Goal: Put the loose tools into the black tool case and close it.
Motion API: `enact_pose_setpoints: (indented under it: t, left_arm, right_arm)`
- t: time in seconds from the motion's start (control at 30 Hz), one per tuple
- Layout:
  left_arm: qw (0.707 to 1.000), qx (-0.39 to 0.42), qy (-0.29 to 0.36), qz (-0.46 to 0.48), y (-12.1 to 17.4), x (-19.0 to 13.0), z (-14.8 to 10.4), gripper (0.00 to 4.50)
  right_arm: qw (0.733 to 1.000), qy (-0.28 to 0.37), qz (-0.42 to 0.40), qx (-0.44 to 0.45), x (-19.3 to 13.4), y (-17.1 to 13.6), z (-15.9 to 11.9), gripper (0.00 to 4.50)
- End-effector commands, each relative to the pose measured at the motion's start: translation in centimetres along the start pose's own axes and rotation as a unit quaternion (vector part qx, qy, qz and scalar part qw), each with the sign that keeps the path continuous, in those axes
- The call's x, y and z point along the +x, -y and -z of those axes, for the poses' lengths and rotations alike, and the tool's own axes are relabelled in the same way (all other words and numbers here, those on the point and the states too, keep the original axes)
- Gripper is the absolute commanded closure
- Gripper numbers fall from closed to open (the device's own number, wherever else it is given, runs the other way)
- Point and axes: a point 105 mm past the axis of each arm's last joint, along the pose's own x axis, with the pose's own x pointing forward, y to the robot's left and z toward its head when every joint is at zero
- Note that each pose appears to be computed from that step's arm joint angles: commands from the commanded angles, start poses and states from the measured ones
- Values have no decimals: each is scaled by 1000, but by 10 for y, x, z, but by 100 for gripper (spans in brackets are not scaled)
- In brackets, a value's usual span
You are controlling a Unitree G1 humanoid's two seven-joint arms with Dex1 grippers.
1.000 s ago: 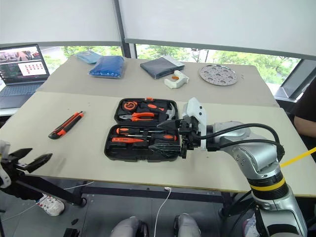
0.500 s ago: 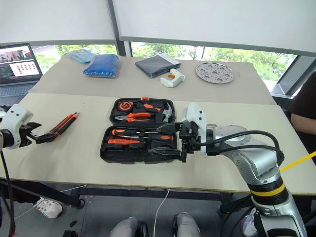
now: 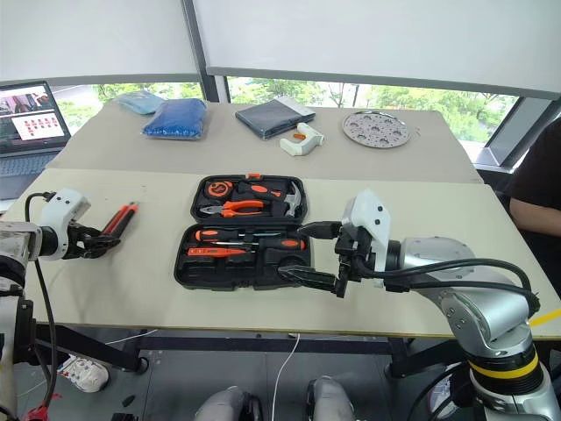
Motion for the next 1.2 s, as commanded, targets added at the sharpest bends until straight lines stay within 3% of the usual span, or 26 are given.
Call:
enact_pose_setpoints:
  t: [0.03,0.1,0.17,0.27,0.37,0.53,0.77,0.8,1.03,1.2]
  left_arm:
    - [994,8,81,71,14,-12,-42,275]
    - [975,72,131,167,44,-22,-76,275]
    - [953,118,145,238,72,-31,-90,275]
    - [906,239,135,323,129,-41,-94,275]
    - [866,306,108,382,167,-48,-84,275]
    - [816,378,66,433,201,-42,-63,275]
    - [797,408,37,444,217,-12,-58,275]
    - [802,407,39,437,216,-8,-61,226]
    - [800,403,46,442,216,-5,-68,5]
    - [798,394,76,450,219,-10,-78,5]
  right_arm:
    - [1000,11,5,-16,-6,-4,-10,0]
    - [1000,8,8,-12,-8,-5,-9,0]
    - [1000,5,9,-8,-9,-7,-6,0]
    - [1000,-13,-3,6,-13,-16,4,0]
    - [1000,-20,-8,17,-15,-21,9,0]
    - [999,-27,-4,24,-16,-22,12,0]
    - [999,-23,22,14,-15,-19,11,0]
    - [999,-23,26,14,-15,-19,12,0]
    - [999,-20,40,19,-17,-21,14,0]
    - [999,-19,43,20,-17,-21,14,0]
